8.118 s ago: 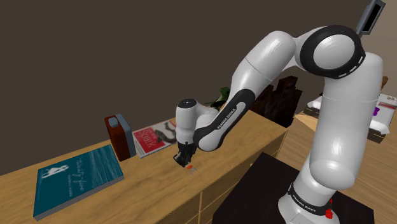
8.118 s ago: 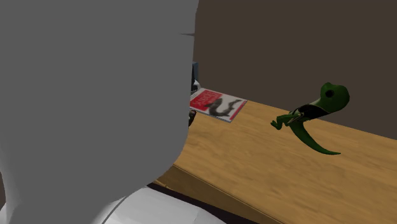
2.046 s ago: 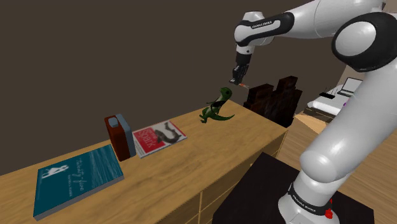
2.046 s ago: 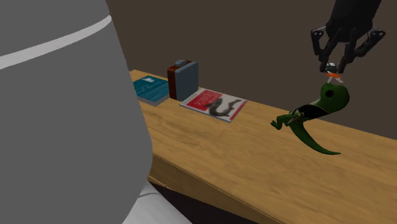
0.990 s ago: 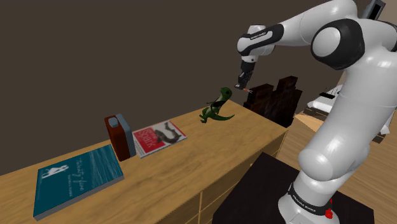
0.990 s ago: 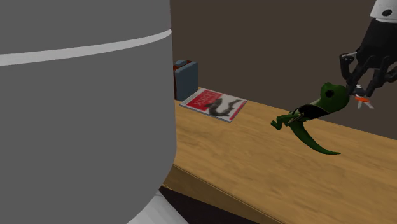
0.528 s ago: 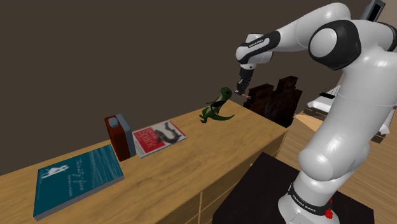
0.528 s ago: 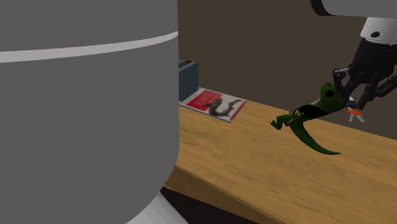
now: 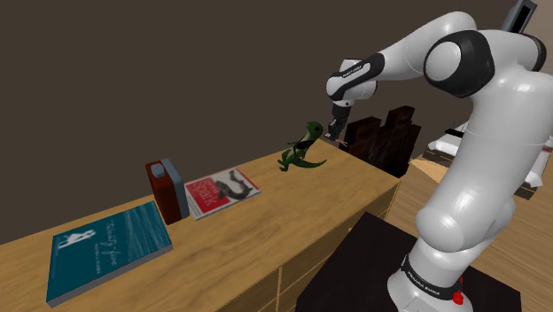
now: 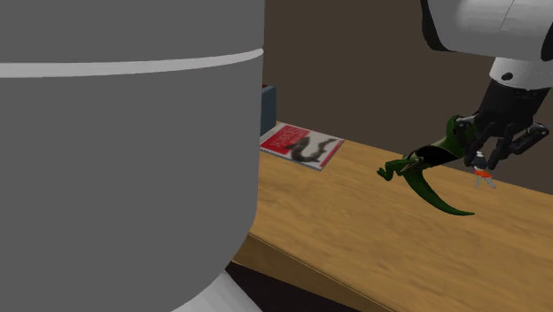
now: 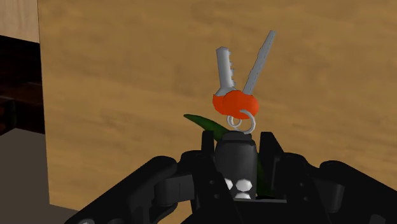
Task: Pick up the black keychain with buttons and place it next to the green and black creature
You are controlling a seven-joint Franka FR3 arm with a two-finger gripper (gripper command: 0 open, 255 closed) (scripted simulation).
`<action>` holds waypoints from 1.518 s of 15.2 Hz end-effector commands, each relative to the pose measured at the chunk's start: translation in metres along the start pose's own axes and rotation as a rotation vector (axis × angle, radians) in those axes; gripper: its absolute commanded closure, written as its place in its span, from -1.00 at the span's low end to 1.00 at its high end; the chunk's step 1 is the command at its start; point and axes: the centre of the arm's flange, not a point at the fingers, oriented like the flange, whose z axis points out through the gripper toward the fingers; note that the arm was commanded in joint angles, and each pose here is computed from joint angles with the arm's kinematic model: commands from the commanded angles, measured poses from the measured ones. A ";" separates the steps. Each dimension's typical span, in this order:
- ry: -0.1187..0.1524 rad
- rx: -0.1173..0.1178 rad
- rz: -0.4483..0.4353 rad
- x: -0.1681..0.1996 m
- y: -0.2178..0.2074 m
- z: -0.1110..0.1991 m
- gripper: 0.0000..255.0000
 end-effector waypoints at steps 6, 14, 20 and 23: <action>0.000 0.000 0.000 -0.003 -0.001 0.038 1.00; 0.000 0.000 0.000 -0.006 -0.003 0.080 1.00; 0.000 0.000 0.000 -0.009 -0.005 0.111 1.00; 0.000 0.000 0.000 -0.010 -0.006 0.127 1.00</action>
